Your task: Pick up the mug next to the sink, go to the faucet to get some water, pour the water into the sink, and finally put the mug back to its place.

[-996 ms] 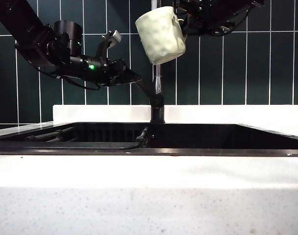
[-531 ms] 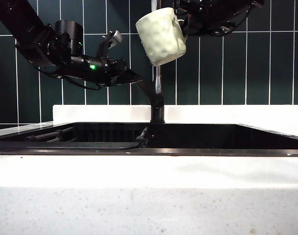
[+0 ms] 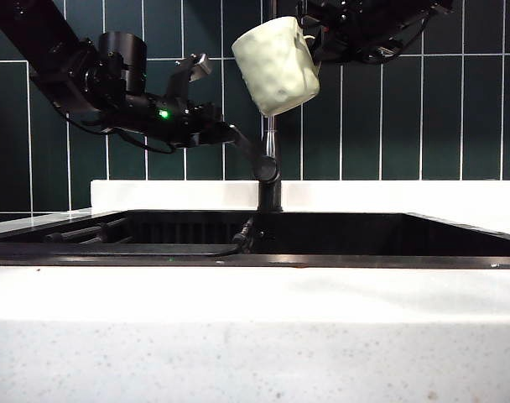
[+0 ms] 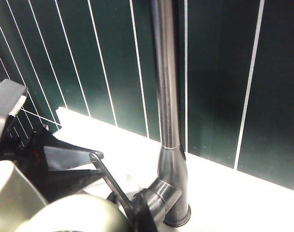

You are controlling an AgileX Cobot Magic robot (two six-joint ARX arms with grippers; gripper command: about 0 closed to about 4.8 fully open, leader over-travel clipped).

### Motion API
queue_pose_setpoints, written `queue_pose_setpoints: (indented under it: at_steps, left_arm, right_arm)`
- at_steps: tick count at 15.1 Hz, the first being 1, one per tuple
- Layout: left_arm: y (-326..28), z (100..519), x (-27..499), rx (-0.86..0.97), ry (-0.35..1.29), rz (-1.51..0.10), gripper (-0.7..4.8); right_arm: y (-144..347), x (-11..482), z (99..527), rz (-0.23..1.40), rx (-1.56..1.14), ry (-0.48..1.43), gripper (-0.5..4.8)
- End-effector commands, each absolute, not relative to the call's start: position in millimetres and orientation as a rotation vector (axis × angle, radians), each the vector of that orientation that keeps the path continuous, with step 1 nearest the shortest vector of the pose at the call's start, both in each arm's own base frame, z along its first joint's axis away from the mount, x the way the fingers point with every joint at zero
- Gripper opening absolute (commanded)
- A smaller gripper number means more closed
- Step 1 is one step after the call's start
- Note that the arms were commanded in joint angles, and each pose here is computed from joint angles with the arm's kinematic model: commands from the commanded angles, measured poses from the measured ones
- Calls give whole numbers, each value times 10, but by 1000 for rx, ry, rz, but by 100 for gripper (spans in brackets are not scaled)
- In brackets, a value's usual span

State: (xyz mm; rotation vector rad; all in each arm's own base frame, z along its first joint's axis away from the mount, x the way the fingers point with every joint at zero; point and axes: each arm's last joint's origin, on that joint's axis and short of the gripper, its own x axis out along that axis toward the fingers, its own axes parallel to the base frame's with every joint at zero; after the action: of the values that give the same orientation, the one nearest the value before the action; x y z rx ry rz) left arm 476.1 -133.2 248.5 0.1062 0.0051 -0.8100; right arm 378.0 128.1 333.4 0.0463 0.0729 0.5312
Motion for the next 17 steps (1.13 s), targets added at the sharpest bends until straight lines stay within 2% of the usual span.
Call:
queue_pose_setpoints:
  at_steps: [1, 5, 10, 14, 17]
  left_arm:
    - [-1262, 2857, 4659, 67, -77, -850, -6]
    - [-1170, 3525, 4317, 14, -132, -852, -6]
    - [-1045, 4030, 3821, 62, -55, -808, -5]
    - [-989, 3921, 3599, 108, 82, -798, -5]
    - [-927, 3466, 3330, 92, 192, -796, -5]
  right_arm:
    - [1256, 3748, 3541, 523, 46, -53, -1]
    - [1081, 3736, 3625, 467, -2, -79, -1]
    - [687, 3684, 3745, 361, -69, -63, -1]
    - [646, 3625, 3698, 361, -282, 10, -1]
    - [647, 3618, 3642, 373, -381, 51, -1]
